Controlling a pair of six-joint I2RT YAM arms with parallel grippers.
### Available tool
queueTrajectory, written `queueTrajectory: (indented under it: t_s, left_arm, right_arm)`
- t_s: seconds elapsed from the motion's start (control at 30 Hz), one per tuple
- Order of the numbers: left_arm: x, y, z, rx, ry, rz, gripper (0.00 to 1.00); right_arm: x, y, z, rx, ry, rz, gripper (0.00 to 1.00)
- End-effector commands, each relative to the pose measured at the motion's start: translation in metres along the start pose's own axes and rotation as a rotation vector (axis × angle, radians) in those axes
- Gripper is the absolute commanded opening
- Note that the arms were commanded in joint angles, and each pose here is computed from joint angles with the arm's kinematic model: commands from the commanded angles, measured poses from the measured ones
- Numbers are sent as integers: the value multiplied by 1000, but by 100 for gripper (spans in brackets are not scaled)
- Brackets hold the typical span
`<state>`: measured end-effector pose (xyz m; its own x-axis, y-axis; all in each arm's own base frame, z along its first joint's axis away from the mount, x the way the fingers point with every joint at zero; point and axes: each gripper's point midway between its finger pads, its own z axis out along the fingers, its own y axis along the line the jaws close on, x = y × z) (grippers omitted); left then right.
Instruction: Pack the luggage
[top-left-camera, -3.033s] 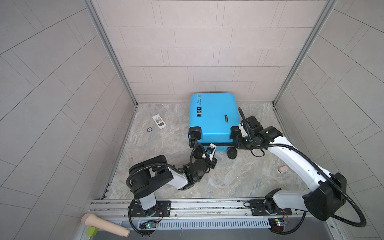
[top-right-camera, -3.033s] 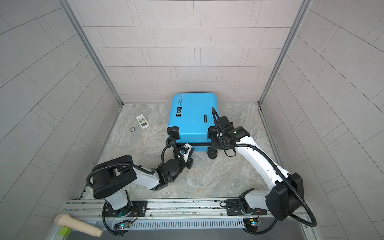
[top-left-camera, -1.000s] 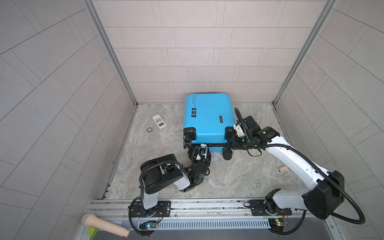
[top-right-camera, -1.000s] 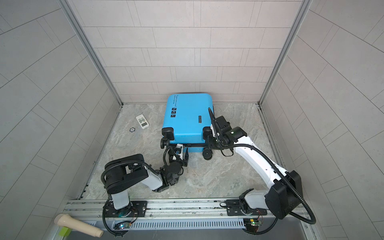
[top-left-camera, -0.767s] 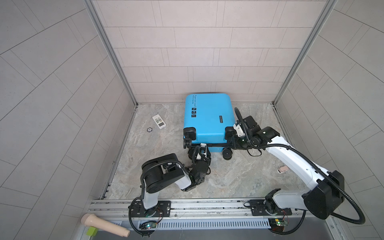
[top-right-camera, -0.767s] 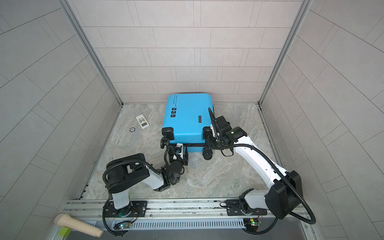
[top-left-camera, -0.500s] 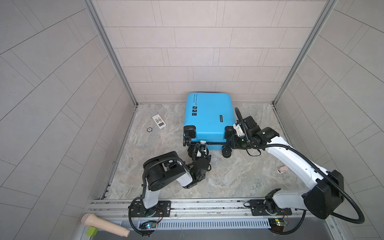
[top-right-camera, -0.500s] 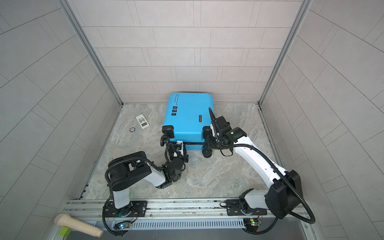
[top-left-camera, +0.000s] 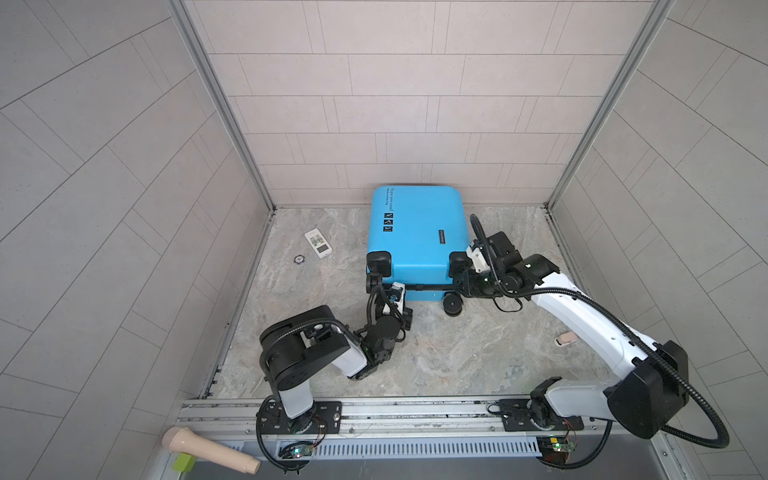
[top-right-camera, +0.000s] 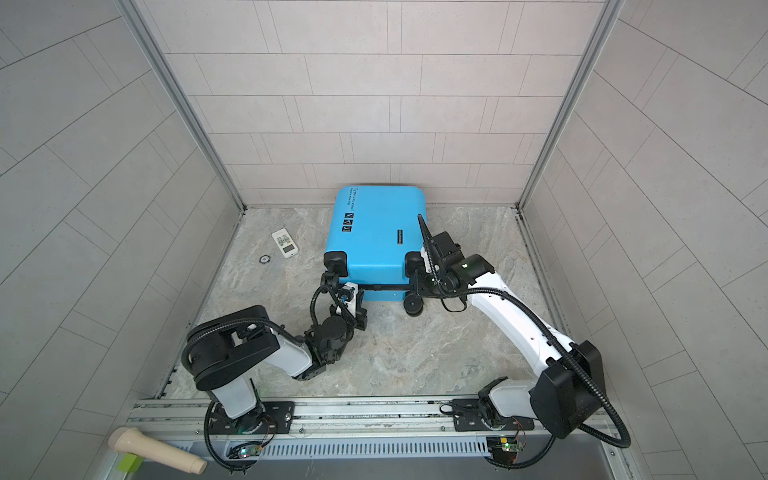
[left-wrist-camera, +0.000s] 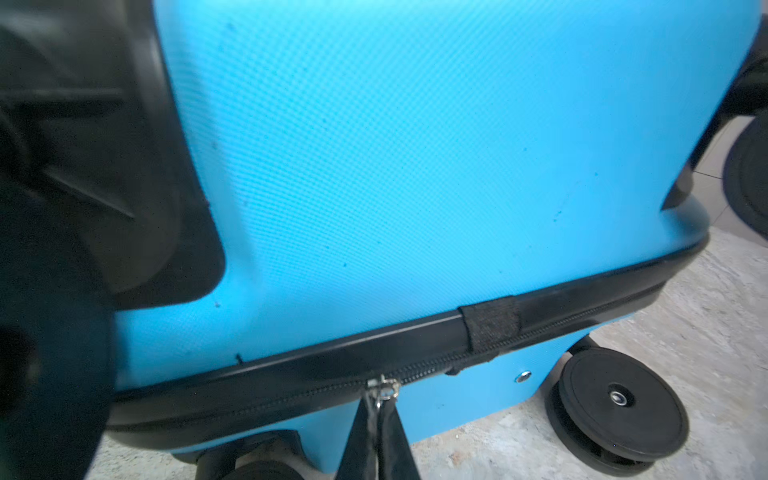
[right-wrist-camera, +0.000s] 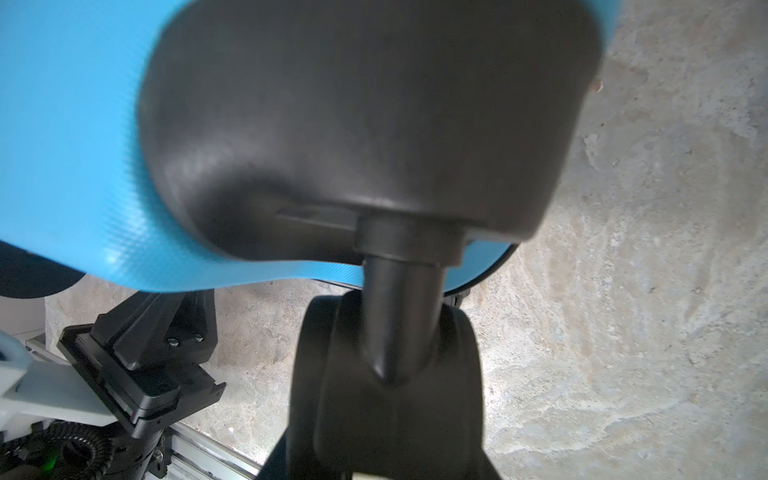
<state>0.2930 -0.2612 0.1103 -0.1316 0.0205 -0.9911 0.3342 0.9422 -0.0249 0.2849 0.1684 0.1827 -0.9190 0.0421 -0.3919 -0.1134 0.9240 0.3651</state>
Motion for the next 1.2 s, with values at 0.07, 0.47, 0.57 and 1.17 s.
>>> queueTrajectory:
  t_s: [0.07, 0.47, 0.57, 1.17]
  left_arm:
    - [-5, -5, -5, 60, -13, -47, 0]
    - [-27, -64, 0, 208, -65, -40, 0]
    - [-32, -94, 1, 260, -83, -31, 0]
    - [-62, -230, 33, 378, -209, -148, 0]
  right_arm:
    - [-45, 37, -29, -122, -142, -159, 0]
    - [-29, 52, -1, -211, -72, -196, 0]
    - [-29, 54, 1, -214, -71, -191, 0]
    - [-27, 68, 4, -242, -65, -166, 0]
